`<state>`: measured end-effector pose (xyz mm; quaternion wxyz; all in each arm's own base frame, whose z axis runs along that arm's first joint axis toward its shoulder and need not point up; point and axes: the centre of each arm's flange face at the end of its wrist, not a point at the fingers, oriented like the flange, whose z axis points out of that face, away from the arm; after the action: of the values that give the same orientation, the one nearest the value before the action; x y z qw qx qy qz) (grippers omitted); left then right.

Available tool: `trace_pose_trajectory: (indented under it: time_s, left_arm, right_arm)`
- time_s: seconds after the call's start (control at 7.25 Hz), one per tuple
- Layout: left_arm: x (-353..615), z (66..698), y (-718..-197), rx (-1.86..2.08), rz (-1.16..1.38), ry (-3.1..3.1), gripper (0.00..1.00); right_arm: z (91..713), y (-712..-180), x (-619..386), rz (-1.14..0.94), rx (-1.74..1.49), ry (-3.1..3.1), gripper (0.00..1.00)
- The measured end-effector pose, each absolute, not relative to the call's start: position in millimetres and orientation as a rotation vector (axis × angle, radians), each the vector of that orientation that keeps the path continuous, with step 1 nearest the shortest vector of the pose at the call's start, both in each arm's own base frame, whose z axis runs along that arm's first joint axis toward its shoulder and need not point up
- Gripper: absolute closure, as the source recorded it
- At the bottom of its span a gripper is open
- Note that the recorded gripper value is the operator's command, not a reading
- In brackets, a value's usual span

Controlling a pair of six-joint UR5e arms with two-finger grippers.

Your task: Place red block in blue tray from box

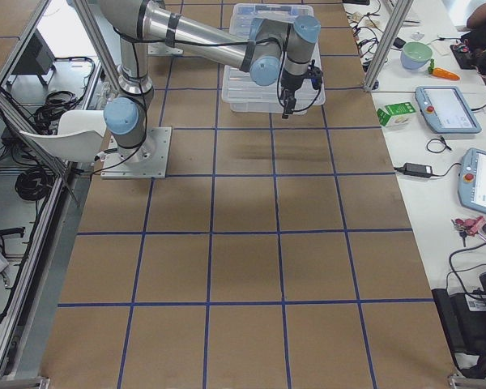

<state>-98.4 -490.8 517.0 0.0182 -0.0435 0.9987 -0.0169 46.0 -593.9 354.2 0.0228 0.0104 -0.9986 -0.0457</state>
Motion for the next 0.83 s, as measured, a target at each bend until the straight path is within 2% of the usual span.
trace_pose_trajectory:
  time_s: [0.83]
  left_arm:
    - [-98,517,-491,-0.135,-0.053,3.102,0.00]
  right_arm:
    - [355,-595,-3,-0.157,0.122,-3.074,0.00]
